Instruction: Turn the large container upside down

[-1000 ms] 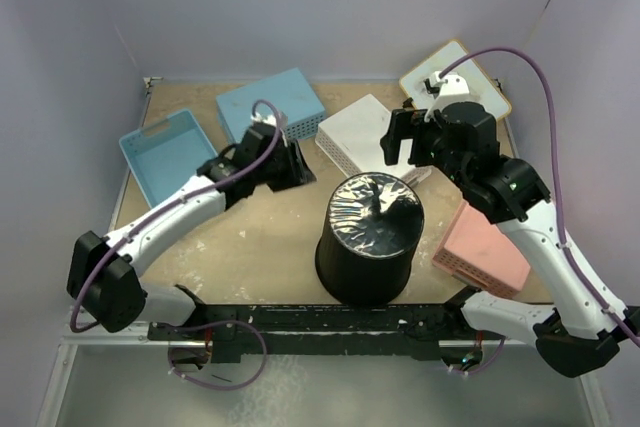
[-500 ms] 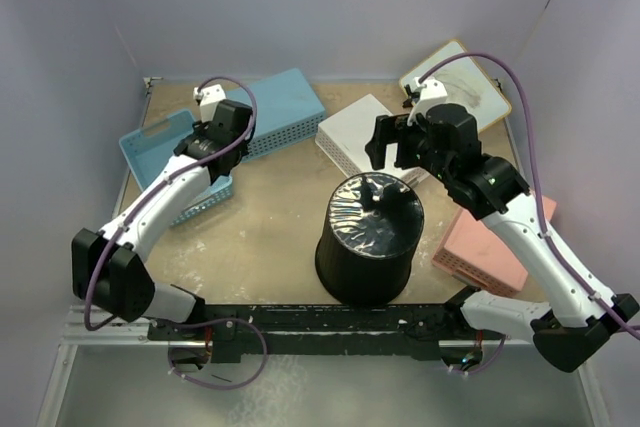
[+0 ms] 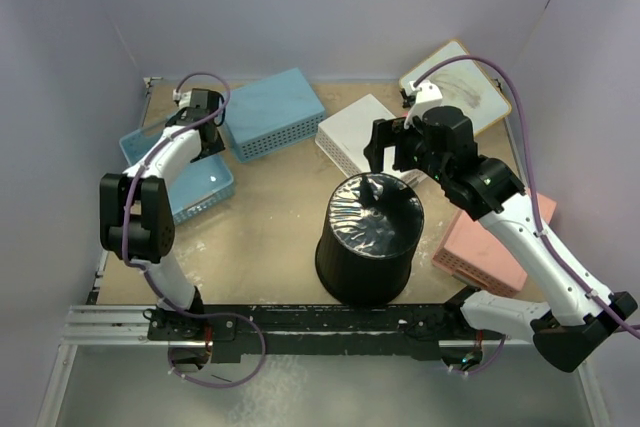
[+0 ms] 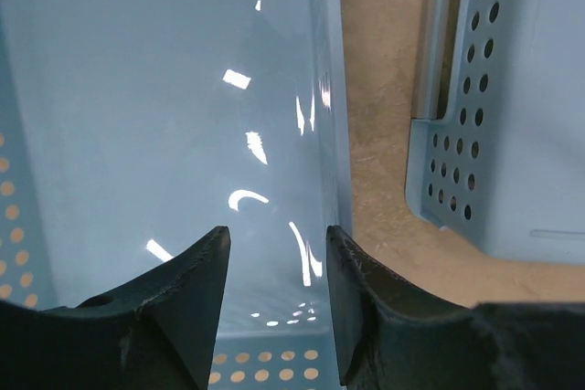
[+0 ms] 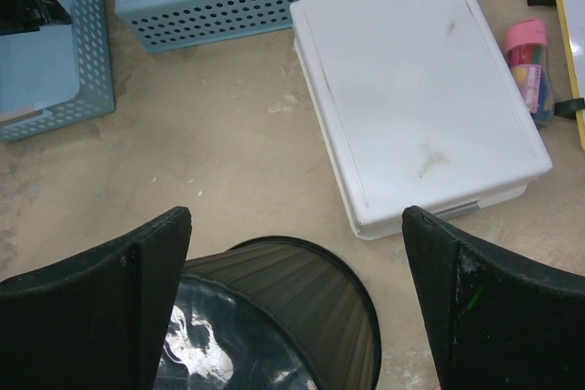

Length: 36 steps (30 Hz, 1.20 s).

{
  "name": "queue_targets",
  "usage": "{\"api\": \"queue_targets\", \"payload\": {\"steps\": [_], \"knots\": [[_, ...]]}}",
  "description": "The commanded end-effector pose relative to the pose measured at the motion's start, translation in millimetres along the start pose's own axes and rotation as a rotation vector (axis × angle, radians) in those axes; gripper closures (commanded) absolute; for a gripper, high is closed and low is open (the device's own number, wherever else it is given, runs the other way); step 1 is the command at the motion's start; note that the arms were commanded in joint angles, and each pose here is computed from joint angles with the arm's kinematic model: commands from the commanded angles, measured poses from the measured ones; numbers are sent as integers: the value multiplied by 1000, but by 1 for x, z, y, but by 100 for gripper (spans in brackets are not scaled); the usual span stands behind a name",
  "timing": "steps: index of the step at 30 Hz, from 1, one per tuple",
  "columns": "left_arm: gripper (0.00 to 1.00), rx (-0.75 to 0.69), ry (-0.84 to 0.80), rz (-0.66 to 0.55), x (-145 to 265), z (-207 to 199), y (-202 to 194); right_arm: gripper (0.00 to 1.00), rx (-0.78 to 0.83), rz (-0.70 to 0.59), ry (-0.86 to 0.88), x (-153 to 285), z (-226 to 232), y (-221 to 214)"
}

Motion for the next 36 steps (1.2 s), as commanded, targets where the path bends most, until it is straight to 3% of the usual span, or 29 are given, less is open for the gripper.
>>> {"api": "queue_targets", "payload": {"steps": [1, 5, 10, 16, 22, 30, 36], "knots": [[56, 28, -110, 40, -19, -9, 3, 0, 1, -64, 24, 3, 2, 11], [59, 42, -142, 54, -23, -10, 0, 0, 0, -53, 39, 0, 4, 11], [59, 63, -164, -6, 4, -5, 15, 0, -6, -48, 46, -1, 5, 10], [53, 100, -185, -84, 26, -5, 37, 0, -16, -42, 75, -7, 9, 11], [49, 117, -171, -58, -1, -21, 42, 0, -24, -36, 83, -8, 10, 10], [35, 106, -174, 41, -42, -22, 28, 0, -23, -21, 56, -6, 7, 5], [38, 114, -160, 48, -46, -15, 17, 0, -23, -10, 84, -11, 11, 1]]}}
Point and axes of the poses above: each gripper's point midway between its finger pads, its own x axis back along the fingers, its own z axis along the line the jaws close on, y = z × x, the point moved 8 cm from there along x, back along the fingers, and after that the axes turned 10 degrees about x, right-handed, at the moved point
